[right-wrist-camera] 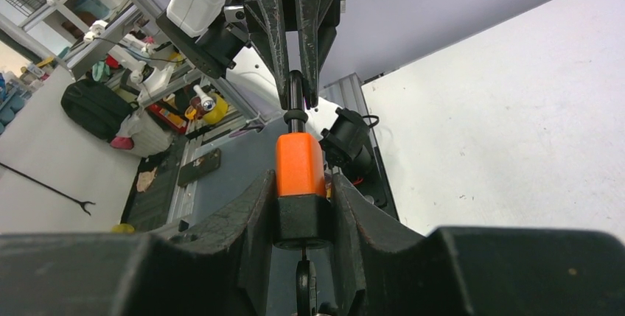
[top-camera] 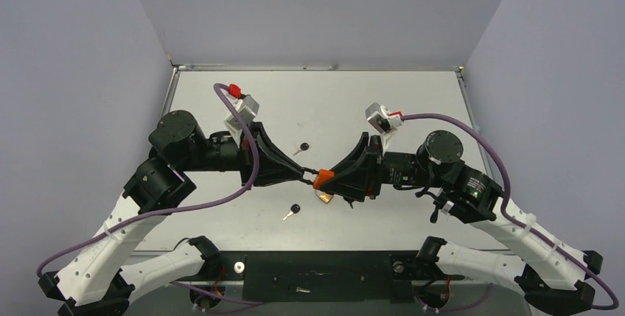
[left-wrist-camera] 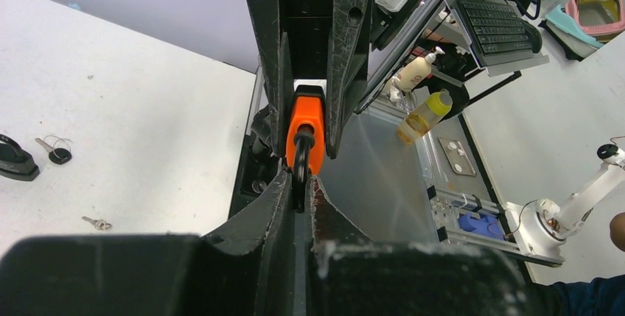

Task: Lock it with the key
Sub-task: Lock the lock.

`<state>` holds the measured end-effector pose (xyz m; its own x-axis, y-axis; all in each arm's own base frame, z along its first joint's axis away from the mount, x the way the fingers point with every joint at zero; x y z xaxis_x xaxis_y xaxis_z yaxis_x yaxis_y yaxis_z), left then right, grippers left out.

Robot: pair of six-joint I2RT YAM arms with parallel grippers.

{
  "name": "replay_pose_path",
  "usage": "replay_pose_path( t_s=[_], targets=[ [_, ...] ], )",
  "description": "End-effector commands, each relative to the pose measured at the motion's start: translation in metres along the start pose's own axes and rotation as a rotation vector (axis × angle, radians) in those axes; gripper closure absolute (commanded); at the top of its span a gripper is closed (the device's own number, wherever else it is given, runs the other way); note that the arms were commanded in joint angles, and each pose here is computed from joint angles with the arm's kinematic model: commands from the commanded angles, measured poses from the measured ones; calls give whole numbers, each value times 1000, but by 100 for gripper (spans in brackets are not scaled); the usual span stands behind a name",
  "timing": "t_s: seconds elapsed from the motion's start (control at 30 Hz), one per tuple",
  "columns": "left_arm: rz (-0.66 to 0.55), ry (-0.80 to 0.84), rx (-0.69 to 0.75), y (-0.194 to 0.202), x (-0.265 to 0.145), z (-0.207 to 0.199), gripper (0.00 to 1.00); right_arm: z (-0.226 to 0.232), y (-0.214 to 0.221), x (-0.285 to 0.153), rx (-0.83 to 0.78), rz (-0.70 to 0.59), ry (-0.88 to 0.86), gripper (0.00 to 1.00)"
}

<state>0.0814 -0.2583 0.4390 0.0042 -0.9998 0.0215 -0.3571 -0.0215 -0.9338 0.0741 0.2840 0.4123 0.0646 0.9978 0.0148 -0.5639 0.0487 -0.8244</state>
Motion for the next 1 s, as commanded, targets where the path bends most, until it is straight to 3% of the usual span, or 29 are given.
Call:
replay_pose_path(
  t_s=[0.0, 0.47, 0.97],
  targets=[
    [0, -12, -2, 6, 5, 3, 100, 17, -34, 2, -73, -122, -13, 100],
    [52, -49, -35, 33, 38, 2, 100, 7, -64, 10, -92, -252, 81, 100],
    [-33, -108, -39, 9, 58, 0, 100, 2, -49, 43, -113, -170, 89, 100]
  ],
)
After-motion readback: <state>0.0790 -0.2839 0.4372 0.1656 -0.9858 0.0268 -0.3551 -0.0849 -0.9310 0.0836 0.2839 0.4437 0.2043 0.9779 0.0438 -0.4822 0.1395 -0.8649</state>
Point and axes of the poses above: each gripper's point midway between its finger pads, its own x axis out along the fingers, its own z axis along the line the jaws close on, y = z × x, the point moved 1 cm from there along -x, back along the fingers, and after that the axes turned 6 degrees about x, right-handed, at the moved point
